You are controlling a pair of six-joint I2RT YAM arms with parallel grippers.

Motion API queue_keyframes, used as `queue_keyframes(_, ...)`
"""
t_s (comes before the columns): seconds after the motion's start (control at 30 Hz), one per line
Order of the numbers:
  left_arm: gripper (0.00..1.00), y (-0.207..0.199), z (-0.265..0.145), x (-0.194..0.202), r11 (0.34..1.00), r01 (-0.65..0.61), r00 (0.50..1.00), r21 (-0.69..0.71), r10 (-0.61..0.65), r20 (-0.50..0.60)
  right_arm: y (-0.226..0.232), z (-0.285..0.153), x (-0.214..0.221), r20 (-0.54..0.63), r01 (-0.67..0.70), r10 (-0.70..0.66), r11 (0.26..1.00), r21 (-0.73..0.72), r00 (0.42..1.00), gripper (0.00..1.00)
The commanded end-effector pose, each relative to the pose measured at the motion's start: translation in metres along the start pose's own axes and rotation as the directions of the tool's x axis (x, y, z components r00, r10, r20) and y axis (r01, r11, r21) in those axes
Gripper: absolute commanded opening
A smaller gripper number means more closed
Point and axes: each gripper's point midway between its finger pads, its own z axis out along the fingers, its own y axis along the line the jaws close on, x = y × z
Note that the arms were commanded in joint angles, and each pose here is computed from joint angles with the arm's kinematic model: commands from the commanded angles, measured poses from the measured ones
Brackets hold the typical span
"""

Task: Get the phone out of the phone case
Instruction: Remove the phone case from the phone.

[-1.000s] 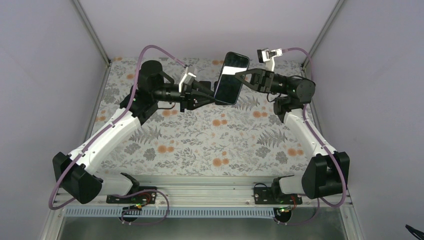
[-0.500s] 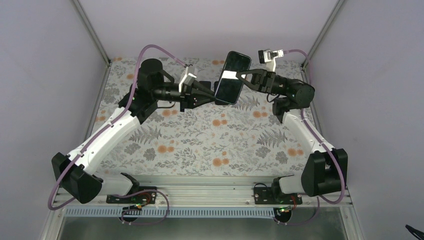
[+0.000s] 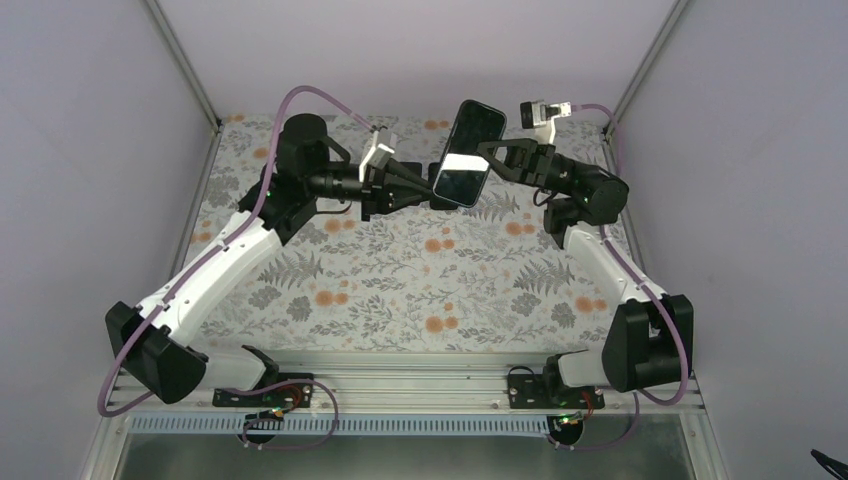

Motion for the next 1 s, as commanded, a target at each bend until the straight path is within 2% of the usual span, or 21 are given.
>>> queue_keyframes(0.0,0.11,0.08,-0.001,0.035,0.955,0.083,0.995,-0.285,-0.096,-0.033,0.057,0.012,0.021,-0.045,0.045,-0.052,0.988,-0.145,0.998,0.03)
queue_keyframes(0.27,0.11,0.098,-0.01,0.046,0.932,0.119,0.99,-0.341,-0.14,-0.036,0.061,0.012,0.025,-0.05,0.052,-0.061,0.986,-0.157,0.997,0.03)
queue_keyframes(0.57,0.23,0.079,-0.015,0.023,0.947,0.107,0.994,-0.303,-0.113,-0.003,0.034,0.012,0.033,-0.096,0.117,-0.125,0.99,-0.083,0.988,0.03)
queue_keyframes(0.87,0.26,0.069,-0.021,0.015,0.949,0.104,0.994,-0.299,-0.104,0.014,0.019,0.013,0.037,-0.125,0.145,-0.149,0.989,-0.042,0.981,0.03)
queue_keyframes(0.97,0.29,0.065,-0.022,0.012,0.951,0.101,0.995,-0.292,-0.1,0.02,0.013,0.014,0.04,-0.14,0.151,-0.154,0.988,-0.032,0.978,0.03)
